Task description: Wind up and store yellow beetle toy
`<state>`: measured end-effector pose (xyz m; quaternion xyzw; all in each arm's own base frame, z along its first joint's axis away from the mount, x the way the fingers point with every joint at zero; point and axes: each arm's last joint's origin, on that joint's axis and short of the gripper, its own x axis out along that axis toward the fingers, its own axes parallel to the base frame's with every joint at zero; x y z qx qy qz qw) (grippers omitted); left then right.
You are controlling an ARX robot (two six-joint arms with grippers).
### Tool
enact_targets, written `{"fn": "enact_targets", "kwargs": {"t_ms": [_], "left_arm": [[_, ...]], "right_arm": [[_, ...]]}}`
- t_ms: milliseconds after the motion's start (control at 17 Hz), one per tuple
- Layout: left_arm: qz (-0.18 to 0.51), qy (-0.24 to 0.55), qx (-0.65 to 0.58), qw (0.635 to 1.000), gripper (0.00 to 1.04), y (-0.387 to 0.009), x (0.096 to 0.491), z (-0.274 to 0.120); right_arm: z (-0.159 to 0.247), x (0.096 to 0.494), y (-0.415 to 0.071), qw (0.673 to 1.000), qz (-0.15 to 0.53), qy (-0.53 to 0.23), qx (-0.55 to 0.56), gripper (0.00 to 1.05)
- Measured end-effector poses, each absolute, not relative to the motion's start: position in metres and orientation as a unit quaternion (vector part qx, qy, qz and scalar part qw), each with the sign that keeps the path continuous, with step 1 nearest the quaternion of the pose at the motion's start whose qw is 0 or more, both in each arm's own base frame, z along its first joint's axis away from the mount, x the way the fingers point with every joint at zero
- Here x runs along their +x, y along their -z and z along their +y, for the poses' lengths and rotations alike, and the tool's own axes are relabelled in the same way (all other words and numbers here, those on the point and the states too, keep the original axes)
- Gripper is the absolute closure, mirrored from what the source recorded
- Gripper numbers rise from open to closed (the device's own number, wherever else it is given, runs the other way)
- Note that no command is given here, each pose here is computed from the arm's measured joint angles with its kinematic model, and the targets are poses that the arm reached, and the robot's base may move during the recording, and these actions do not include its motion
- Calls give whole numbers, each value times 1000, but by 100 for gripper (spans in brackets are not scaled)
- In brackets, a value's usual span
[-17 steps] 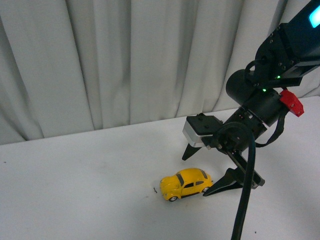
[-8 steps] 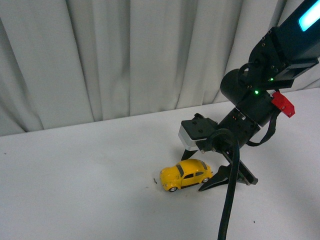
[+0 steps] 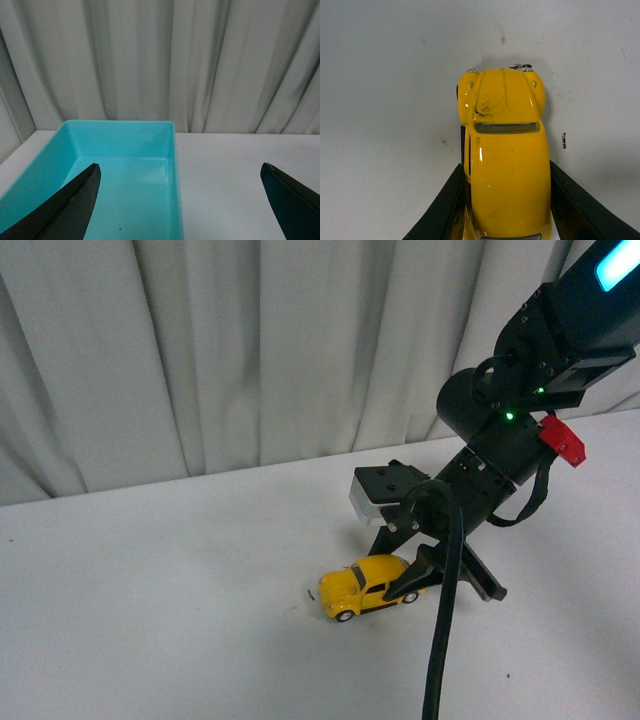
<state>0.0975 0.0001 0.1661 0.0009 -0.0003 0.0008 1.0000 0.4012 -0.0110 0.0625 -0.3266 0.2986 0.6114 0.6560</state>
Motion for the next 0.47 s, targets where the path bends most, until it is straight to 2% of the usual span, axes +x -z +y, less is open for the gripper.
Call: {"fn": "enact_targets", "kwargs": {"t_ms": [236, 472], "left_arm": [[0, -1, 1, 1000, 7, -166, 97, 0], [0, -1, 1, 1000, 7, -166, 97, 0]], "right_arm": [[-5, 399, -62, 665, 311, -610, -298, 63], [10, 396, -60, 658, 301, -613, -316, 63]]}}
